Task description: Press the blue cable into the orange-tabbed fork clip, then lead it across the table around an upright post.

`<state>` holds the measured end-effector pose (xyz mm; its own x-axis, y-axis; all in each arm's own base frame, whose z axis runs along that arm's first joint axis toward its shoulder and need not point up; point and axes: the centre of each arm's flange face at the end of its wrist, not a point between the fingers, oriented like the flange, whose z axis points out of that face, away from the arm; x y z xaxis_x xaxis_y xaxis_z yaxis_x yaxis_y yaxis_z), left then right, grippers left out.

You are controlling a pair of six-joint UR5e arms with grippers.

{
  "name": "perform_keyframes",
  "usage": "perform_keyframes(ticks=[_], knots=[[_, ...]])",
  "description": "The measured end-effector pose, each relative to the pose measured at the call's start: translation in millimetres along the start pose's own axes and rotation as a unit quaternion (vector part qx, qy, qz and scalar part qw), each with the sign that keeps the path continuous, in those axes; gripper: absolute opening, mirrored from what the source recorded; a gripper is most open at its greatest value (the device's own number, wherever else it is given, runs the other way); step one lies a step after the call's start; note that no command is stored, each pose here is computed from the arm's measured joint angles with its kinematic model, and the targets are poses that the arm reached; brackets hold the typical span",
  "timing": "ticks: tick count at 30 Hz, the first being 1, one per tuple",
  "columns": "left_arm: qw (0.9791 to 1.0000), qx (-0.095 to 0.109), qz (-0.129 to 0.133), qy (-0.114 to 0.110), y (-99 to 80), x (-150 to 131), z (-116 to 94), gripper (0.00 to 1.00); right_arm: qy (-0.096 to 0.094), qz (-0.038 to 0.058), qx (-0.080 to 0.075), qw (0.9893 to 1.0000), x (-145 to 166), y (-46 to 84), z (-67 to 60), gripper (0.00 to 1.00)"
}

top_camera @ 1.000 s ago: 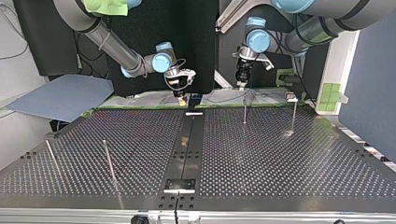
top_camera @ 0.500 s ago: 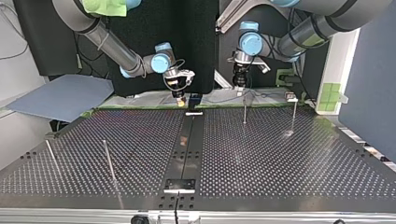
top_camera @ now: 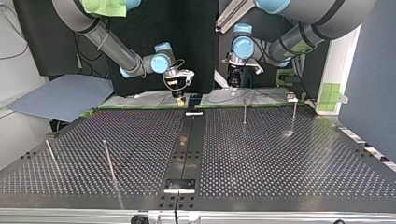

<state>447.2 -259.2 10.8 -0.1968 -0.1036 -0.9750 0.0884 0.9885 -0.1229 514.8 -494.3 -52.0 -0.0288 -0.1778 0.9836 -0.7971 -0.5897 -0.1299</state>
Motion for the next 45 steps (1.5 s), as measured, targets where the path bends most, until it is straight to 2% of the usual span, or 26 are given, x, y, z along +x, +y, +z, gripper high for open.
perform_keyframes(ticks=[6,13,19,24,31,38,45], knots=[[0.9998,-0.019,-0.003,0.002,-1.8,5.8,14.6,1.0,-0.001,-0.0003,0.001,1.0,-0.6,-1.3,-0.4,0.0],[0.9988,-0.045,-0.003,-0.018,-3.5,-10.3,37.5,1.0,-0.001,-0.0007,0.002,1.0,-0.7,-1.7,-0.5,0.0],[0.9984,-0.048,0.009,-0.03,-8.2,-24.0,54.0,1.0,-0.001,-0.0007,0.002,1.0,-0.6,-1.2,-0.4,0.0],[0.9981,-0.049,0.03,-0.024,-8.7,-25.8,56.7,1.0,-0.002,-0.0008,0.002,1.0,-0.7,-0.9,-0.5,0.0],[0.9965,-0.054,0.064,-0.004,-6.1,-16.1,54.6,1.0,-0.002,-0.0007,0.001,1.0,-0.8,-0.3,-0.5,0.0],[0.9958,-0.056,0.072,0.006,-2.9,-5.1,54.7,1.0,-0.003,-0.001,0.003,1.0,-1.2,-2.8,-1.0,0.0],[0.995,-0.07,0.072,-0.002,1.0,-7.0,57.3,1.0,-0.003,-0.001,0.004,1.0,-1.4,-3.8,-1.1,0.0]])
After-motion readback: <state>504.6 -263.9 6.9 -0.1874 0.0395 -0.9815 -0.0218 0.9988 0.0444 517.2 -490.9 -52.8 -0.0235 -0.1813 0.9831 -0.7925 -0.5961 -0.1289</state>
